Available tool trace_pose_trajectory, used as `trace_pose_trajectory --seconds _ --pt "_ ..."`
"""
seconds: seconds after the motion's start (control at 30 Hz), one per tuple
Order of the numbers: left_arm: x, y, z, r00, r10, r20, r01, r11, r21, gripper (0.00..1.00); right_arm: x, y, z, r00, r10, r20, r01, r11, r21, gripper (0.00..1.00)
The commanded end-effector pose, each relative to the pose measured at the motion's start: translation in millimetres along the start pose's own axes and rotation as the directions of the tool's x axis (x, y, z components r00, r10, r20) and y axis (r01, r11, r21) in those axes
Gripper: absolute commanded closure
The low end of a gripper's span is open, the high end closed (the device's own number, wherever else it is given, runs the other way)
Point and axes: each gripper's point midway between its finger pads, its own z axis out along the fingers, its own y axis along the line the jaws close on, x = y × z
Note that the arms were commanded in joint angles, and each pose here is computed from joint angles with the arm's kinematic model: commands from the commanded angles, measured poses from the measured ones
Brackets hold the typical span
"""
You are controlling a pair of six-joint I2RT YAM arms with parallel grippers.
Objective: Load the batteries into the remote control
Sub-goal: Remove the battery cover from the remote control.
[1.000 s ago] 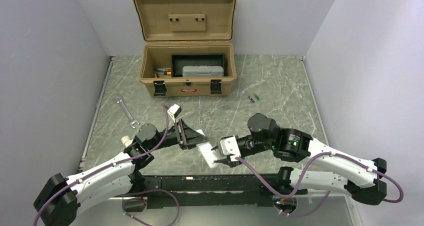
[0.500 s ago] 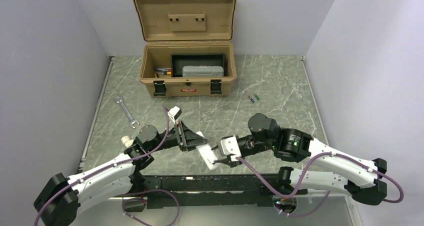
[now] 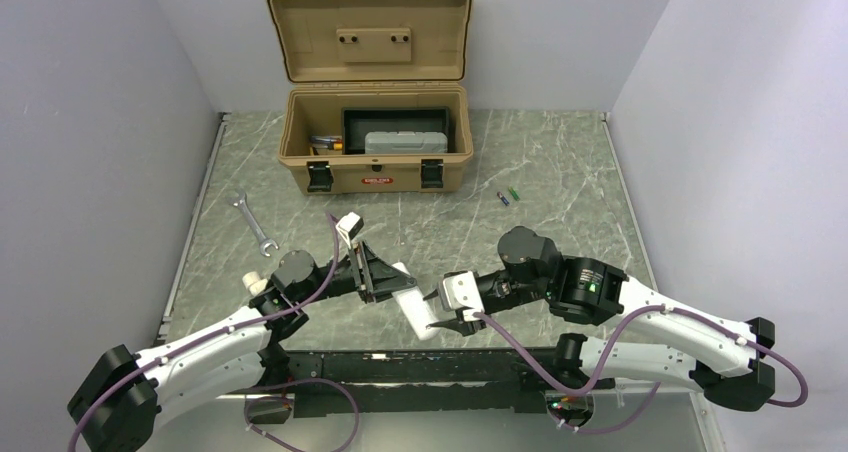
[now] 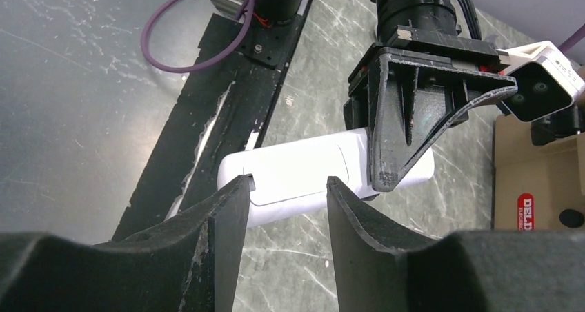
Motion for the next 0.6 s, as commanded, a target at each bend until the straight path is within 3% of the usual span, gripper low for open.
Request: trace_pose_trajectory --seconds 0.0,0.13,0.3,0.57 --pt "3 -14 -1 1.0 0.025 -0.012 -0.025 0.998 0.059 1.0 -13 1 -3 0.999 -0.005 0.051 0.005 1.0 -0.002 0.52" --pt "2 -10 -1 1.0 0.026 -0.005 -0.026 0.999 0.046 1.0 -16 -3 -6 0.998 0.008 0.059 -0.009 1.0 0.028 0.51" --pt "-4 2 1 0.998 0.058 0.022 -0.057 0.998 -0.026 1.0 -27 -19 -12 0.987 0.108 0.12 -0.125 0.982 0.143 0.47" --pt "-3 2 5 0.997 0.077 -0.002 -0.077 0.996 -0.034 1.0 -18 -5 -16 0.99 0.09 0.112 -0.103 0.989 0.108 0.47"
